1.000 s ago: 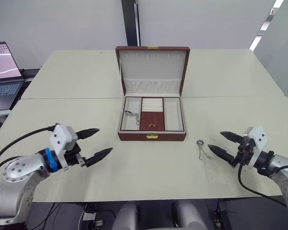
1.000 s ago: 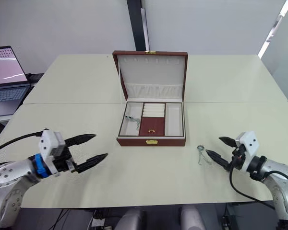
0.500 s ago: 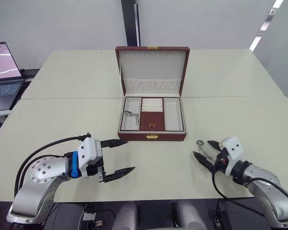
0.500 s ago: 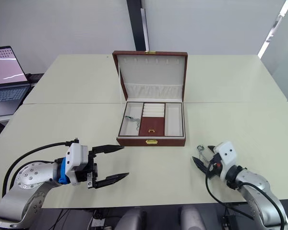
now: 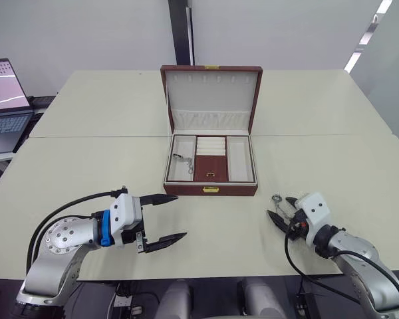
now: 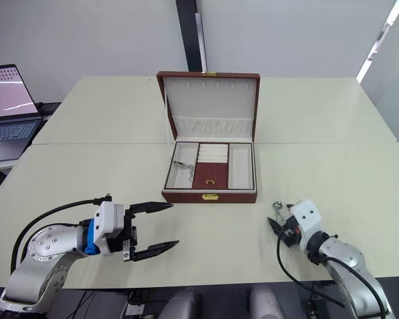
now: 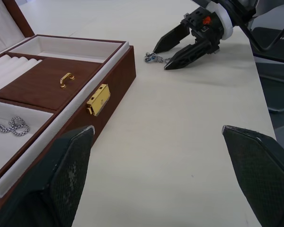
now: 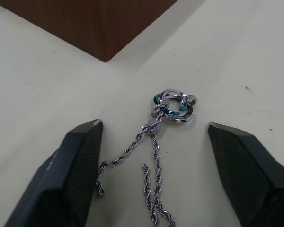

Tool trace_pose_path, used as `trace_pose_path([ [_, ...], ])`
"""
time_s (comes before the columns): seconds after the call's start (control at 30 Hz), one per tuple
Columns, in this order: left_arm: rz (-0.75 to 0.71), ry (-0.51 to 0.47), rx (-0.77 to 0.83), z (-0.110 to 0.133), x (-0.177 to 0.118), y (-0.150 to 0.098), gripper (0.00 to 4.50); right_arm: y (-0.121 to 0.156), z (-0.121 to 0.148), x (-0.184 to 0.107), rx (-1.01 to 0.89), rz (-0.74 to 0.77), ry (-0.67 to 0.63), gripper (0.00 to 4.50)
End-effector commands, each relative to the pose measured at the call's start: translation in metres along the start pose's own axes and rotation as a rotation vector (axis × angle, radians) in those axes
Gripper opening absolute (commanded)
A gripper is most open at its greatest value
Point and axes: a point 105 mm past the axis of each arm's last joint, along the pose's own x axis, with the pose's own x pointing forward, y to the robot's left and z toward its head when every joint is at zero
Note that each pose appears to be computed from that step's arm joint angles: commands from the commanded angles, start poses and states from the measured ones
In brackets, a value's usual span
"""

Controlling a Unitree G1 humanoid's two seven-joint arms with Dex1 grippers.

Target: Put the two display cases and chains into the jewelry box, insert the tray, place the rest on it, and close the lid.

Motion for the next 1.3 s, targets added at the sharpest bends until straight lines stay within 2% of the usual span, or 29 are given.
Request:
trace_pose_path([
  [0.03,-0.009,-0.022,0.021,0.005,0.003,-0.002,4.5,-0.001,-0.021,-0.004,0.009,-0.012,0.097,2.49],
  [0.17,-0.005,-0.027,0.019,0.006,0.005,-0.002,4.5,-0.005,-0.022,-0.003,0.013,-0.03,0.104,1.82],
  [0.47,0.007,-0.036,0.021,0.013,0.01,0.001,4.5,-0.015,-0.021,0.002,0.04,-0.086,0.111,0.0],
  [0.7,0.018,-0.041,0.021,0.016,0.014,0.005,4.5,-0.018,-0.019,0.003,0.066,-0.101,0.086,0.0],
  [0.97,0.033,-0.05,0.015,0.018,0.015,0.006,4.5,-0.019,0.015,-0.002,0.144,-0.062,-0.115,0.0],
  [1.3,0.055,-0.059,0.006,0.017,0.016,0.007,4.5,-0.015,0.049,-0.01,0.185,0.023,-0.268,0.0],
])
